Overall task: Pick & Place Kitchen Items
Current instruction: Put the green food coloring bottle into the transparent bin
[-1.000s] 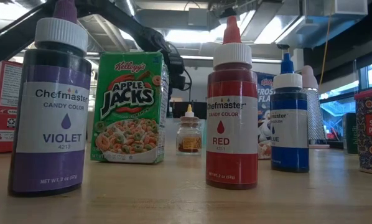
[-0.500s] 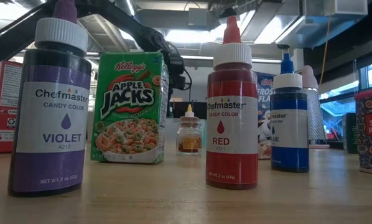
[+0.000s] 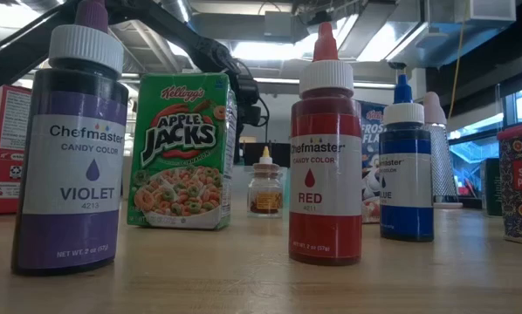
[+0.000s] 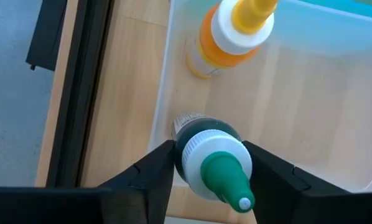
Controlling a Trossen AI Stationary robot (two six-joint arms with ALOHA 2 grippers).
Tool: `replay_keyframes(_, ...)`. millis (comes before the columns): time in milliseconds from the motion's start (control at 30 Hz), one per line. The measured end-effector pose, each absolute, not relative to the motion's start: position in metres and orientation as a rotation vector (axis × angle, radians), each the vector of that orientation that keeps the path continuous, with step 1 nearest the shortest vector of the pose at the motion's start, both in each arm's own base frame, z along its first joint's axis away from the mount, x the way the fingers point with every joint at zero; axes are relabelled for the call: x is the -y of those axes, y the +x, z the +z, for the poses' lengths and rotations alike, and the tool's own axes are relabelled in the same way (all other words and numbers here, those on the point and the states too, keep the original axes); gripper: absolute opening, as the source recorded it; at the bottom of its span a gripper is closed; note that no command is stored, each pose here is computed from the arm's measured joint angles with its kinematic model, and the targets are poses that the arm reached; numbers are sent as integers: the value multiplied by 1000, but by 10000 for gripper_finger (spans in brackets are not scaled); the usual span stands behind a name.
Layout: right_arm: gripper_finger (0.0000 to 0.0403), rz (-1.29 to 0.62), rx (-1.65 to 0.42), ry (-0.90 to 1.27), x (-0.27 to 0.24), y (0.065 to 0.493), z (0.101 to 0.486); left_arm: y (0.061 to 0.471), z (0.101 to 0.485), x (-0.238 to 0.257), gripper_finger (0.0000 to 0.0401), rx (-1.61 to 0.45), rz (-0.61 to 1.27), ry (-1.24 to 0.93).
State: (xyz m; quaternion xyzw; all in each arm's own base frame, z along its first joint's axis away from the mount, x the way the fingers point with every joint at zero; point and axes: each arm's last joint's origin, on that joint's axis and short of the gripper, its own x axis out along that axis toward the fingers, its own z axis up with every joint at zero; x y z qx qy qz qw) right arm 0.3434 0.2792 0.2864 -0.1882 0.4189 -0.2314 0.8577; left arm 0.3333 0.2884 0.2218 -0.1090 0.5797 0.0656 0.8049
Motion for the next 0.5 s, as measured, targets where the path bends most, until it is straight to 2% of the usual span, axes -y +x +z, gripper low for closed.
replay_keyframes(333, 165, -486, -880, -395, -279, 343, 286, 336, 207, -292, 245, -1278, 167, -253)
replay_keyframes(500, 165, -486, -880, -395, -279, 343, 286, 336, 212, -287, 252, -1303, 138, -226)
